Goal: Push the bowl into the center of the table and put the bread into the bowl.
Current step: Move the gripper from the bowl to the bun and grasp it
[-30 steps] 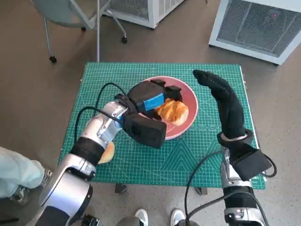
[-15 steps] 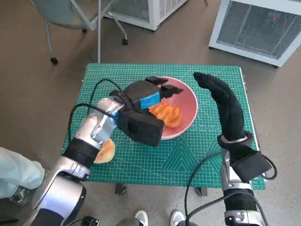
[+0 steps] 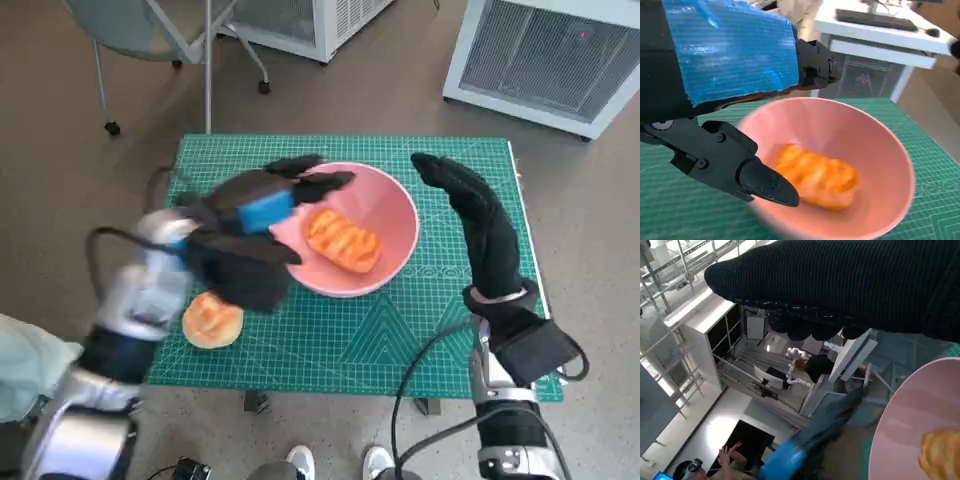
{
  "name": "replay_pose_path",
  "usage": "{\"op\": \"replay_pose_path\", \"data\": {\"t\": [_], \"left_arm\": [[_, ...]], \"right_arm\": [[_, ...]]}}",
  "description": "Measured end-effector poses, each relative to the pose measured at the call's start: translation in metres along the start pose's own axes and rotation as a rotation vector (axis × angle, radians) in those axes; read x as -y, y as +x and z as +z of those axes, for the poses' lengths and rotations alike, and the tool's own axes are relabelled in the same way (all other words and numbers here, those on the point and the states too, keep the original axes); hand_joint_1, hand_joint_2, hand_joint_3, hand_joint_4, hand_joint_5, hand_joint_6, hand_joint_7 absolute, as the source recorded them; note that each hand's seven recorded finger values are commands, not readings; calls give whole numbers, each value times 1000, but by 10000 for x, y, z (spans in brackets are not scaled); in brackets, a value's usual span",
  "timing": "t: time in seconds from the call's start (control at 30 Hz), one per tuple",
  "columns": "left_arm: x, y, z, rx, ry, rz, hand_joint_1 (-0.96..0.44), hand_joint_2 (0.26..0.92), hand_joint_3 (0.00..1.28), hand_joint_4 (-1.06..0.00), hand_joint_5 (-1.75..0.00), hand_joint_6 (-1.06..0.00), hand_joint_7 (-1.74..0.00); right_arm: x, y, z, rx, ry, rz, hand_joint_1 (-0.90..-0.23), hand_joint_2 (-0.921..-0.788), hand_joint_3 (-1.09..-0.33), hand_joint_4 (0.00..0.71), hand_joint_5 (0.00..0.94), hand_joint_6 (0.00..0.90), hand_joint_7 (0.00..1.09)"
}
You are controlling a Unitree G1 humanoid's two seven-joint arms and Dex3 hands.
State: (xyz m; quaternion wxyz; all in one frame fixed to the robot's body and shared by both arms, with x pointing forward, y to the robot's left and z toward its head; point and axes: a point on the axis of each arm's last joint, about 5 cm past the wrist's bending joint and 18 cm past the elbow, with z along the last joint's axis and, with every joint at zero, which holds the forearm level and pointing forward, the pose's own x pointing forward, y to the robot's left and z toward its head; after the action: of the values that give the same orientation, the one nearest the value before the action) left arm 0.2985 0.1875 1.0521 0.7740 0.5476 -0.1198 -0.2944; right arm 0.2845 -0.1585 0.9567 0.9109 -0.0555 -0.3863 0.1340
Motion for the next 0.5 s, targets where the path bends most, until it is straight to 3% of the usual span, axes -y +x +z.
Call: {"op": "replay_pose_path", "data": {"t": [0.23, 0.5], "left_arm": [[-64, -316, -139, -98, 3, -51, -405, 795, 0, -69, -13, -188, -15], [33, -537, -221, -184, 19, -143, -336, 761, 0, -93, -5, -234, -20]], "right_arm": [[9, 7, 6, 0, 9, 1, -733, -921, -845, 89, 1, -1, 328], [-11, 29, -4, -1, 27, 15, -737, -921, -833, 92, 2, -1, 334]]}}
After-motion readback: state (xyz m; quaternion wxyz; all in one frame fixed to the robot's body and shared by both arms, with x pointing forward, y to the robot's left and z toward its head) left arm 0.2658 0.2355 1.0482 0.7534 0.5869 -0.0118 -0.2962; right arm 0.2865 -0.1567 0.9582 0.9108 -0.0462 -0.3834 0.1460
